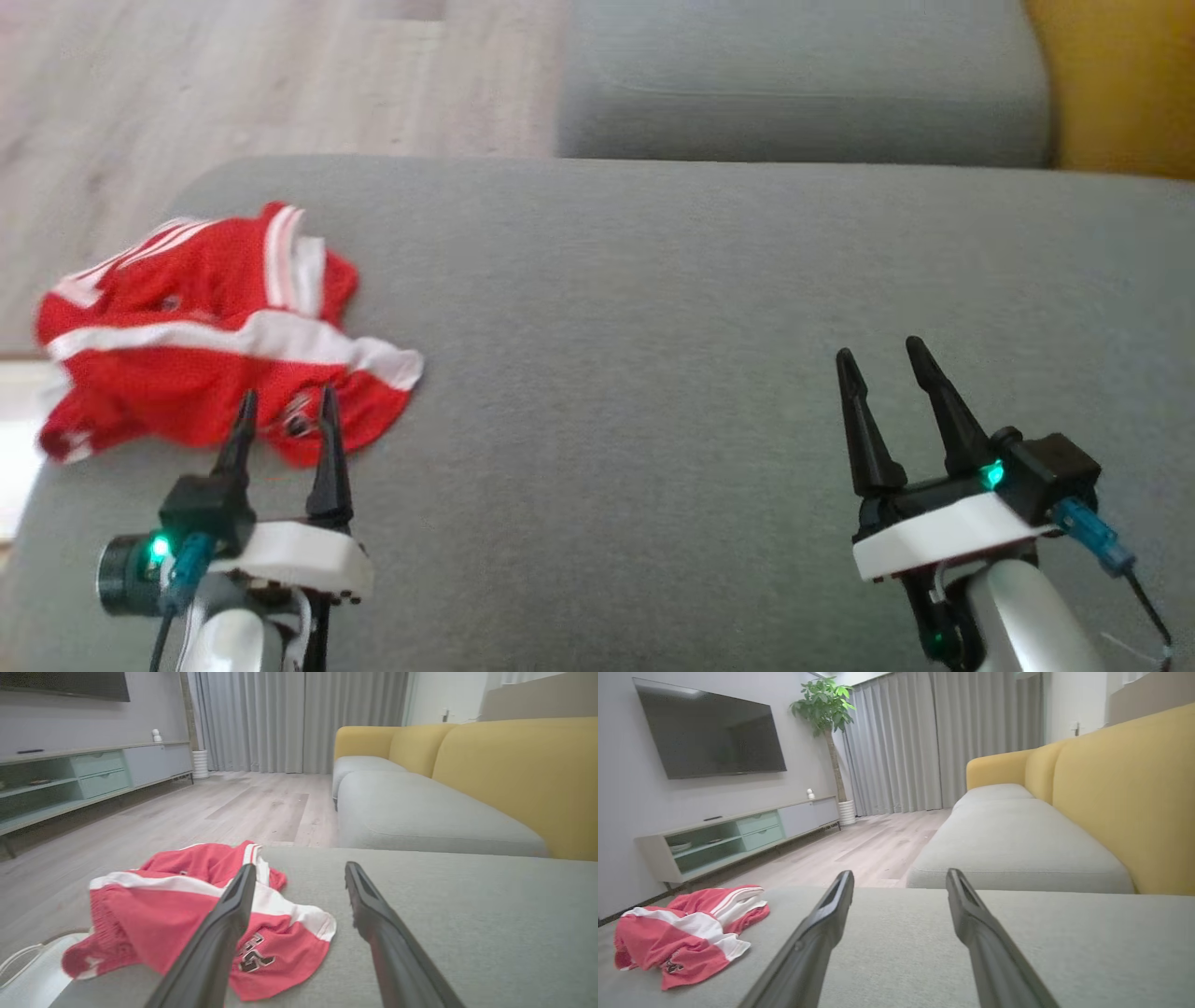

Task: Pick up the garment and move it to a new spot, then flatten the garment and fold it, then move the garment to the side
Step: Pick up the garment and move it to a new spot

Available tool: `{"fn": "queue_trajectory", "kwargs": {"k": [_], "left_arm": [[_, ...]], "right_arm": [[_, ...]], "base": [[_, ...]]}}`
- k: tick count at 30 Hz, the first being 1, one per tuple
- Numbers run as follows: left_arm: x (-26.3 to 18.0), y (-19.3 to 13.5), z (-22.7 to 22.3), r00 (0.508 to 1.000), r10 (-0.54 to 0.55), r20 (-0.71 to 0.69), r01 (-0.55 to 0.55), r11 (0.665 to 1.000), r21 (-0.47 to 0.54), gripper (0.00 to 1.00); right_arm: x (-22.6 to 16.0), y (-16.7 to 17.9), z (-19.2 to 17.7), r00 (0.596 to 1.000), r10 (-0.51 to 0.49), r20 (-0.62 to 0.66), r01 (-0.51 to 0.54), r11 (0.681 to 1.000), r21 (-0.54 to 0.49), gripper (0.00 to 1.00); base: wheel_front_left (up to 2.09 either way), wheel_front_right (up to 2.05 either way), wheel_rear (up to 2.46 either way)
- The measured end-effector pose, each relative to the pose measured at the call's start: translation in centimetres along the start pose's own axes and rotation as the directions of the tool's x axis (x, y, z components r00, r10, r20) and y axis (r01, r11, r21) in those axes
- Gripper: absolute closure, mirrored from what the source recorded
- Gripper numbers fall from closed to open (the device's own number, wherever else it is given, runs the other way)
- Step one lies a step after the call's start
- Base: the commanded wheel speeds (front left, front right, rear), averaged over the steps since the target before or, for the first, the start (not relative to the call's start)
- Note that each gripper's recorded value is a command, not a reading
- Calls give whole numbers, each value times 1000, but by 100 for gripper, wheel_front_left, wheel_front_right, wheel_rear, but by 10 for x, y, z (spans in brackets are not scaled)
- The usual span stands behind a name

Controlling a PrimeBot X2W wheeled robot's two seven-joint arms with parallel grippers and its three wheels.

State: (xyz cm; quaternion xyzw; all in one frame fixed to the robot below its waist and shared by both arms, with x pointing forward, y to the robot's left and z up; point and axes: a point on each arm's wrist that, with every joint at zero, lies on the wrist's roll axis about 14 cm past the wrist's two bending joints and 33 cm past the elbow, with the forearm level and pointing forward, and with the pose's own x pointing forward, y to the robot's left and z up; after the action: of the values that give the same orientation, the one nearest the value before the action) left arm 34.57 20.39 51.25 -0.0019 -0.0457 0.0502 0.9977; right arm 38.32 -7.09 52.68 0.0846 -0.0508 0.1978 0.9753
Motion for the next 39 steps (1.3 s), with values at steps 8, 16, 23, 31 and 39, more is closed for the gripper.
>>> {"fn": "queue_trajectory", "kwargs": {"k": [8, 16, 23, 31, 39], "left_arm": [[-31, 57, 1, 985, 173, -1, -173, 985, 11, 0], [-59, 88, -5, 961, 277, -21, -277, 961, 7, 0], [-67, 99, -26, 946, 311, -91, -316, 948, -36, 0], [3, 136, 14, 945, 287, -159, -295, 955, -31, 0], [44, 165, -33, 820, 245, -517, -312, 949, -46, 0]], "right_arm": [[23, 51, -8, 988, 155, -16, -155, 987, 36, 0], [34, 88, -12, 965, 262, -23, -261, 964, 51, 0], [35, 93, -15, 961, 276, -29, -274, 960, 64, 0], [37, 81, -24, 967, 250, -47, -246, 966, 82, 0], [44, 50, -41, 979, 188, -79, -180, 979, 96, 0]], "base": [[0, 0, 0], [0, 0, 0], [0, 0, 0], [0, 0, 0], [0, 0, 0]]}}
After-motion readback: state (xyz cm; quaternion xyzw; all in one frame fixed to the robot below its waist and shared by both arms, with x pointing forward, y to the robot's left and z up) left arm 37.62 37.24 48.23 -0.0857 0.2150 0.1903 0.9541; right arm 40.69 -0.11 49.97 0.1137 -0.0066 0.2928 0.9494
